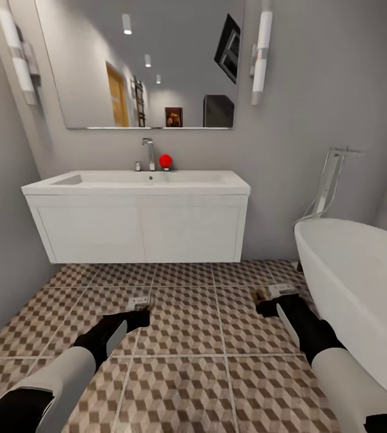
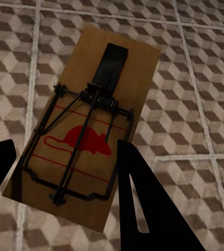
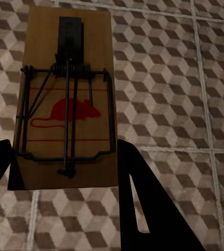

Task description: Take the four mousetraps from the cabinet in the bathroom and place them on the bathroom floor. Make sure all four end up on the same floor surface, and ensure that at least two of them are either under or directly next to the same bathroom sink.

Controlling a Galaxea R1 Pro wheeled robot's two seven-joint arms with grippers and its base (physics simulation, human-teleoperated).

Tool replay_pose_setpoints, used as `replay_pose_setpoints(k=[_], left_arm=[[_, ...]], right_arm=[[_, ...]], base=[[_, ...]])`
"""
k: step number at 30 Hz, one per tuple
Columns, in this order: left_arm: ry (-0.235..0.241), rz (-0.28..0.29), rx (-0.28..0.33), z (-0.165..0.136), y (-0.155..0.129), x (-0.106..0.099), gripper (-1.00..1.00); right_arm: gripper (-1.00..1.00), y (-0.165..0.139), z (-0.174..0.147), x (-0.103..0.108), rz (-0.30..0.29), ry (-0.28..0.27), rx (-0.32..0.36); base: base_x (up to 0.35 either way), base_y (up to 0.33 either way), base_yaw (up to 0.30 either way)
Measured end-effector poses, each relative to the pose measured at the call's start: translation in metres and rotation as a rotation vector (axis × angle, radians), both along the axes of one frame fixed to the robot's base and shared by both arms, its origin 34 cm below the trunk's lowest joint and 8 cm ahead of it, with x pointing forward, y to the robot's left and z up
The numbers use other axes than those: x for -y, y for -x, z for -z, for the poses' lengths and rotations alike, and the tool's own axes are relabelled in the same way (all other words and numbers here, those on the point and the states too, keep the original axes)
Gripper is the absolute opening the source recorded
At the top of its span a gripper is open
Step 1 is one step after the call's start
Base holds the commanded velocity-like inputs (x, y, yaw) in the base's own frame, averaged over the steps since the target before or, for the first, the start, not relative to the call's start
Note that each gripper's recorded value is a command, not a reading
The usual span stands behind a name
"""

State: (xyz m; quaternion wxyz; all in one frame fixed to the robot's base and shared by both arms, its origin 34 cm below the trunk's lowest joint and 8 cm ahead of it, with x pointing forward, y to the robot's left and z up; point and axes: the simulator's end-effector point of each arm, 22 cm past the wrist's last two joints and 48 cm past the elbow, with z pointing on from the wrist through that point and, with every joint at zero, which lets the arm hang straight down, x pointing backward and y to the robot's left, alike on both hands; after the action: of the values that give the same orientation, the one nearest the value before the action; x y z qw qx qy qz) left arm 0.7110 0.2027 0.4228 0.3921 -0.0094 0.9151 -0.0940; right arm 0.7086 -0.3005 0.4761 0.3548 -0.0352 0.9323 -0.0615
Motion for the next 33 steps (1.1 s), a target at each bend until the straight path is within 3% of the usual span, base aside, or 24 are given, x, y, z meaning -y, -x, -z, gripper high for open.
replay_pose_setpoints(k=[25, 33], left_arm=[[-0.003, -0.001, -0.007, 0.0048, 0.0003, -0.0004, -1.0], [-0.006, -0.001, -0.003, 0.0034, -0.0005, -0.0009, -1.0]], right_arm=[[-1.0, 0.0002, 0.0053, -0.0005, 0.0, 0.001, -0.008], [-1.0, 0.0002, 0.0048, -0.0012, -0.001, 0.001, -0.007]], base=[[0.001, 0.0, 0.0], [0.211, 0.0, 0.0]])
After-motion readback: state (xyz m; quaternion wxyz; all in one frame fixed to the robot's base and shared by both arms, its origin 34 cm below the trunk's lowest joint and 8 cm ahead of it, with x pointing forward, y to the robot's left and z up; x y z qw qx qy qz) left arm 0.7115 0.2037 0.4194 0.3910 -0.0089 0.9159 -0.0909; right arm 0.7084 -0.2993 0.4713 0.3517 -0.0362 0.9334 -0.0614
